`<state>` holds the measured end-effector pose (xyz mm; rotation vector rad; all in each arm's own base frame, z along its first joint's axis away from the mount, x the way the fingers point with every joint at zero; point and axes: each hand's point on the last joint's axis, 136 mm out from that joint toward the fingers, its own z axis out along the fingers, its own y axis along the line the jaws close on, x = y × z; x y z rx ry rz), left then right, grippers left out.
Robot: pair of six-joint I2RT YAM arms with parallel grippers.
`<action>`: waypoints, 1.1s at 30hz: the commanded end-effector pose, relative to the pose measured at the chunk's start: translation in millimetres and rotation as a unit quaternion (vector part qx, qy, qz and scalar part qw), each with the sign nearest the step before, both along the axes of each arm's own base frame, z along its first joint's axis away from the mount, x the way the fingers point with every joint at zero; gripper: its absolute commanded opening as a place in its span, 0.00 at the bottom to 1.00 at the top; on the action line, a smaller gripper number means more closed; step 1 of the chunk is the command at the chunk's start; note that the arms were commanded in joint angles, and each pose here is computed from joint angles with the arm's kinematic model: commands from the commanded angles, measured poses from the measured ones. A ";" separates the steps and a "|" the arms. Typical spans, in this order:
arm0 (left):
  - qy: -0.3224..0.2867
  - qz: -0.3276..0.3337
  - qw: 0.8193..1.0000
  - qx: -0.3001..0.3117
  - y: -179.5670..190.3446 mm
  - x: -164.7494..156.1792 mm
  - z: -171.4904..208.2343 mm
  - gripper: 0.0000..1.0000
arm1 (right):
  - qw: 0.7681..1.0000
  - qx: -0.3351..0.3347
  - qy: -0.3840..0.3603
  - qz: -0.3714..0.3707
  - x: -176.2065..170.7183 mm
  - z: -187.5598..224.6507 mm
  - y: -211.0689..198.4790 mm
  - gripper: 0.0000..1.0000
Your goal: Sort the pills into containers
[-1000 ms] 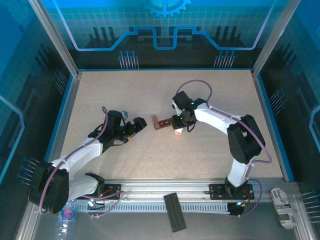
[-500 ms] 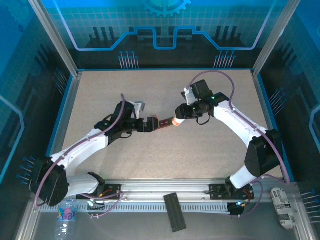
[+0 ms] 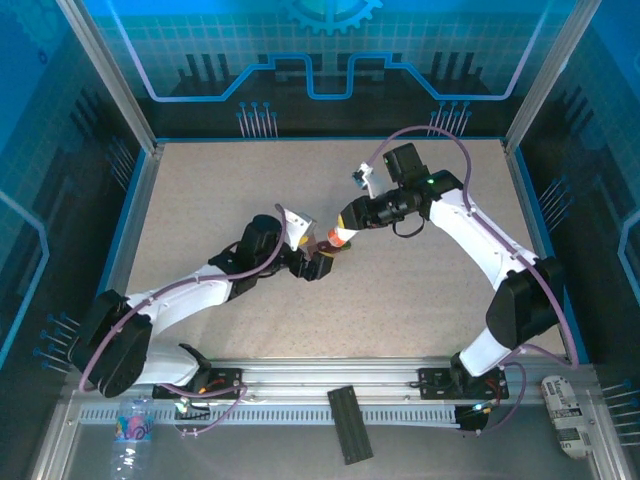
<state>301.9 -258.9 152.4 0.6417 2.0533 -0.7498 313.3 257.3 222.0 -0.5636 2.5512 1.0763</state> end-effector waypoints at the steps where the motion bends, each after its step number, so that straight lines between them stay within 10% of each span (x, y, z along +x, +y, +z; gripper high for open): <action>1: -0.094 -0.036 0.994 -0.039 -12.0 -1.0 40.4 0.99 | 0.999 0.029 0.015 0.030 -10.2 9.0 10.0 0.23; 33: -0.067 -0.058 0.995 -0.053 -18.7 -19.0 37.3 0.67 | 0.997 0.041 0.029 0.063 -32.5 3.0 48.7 0.23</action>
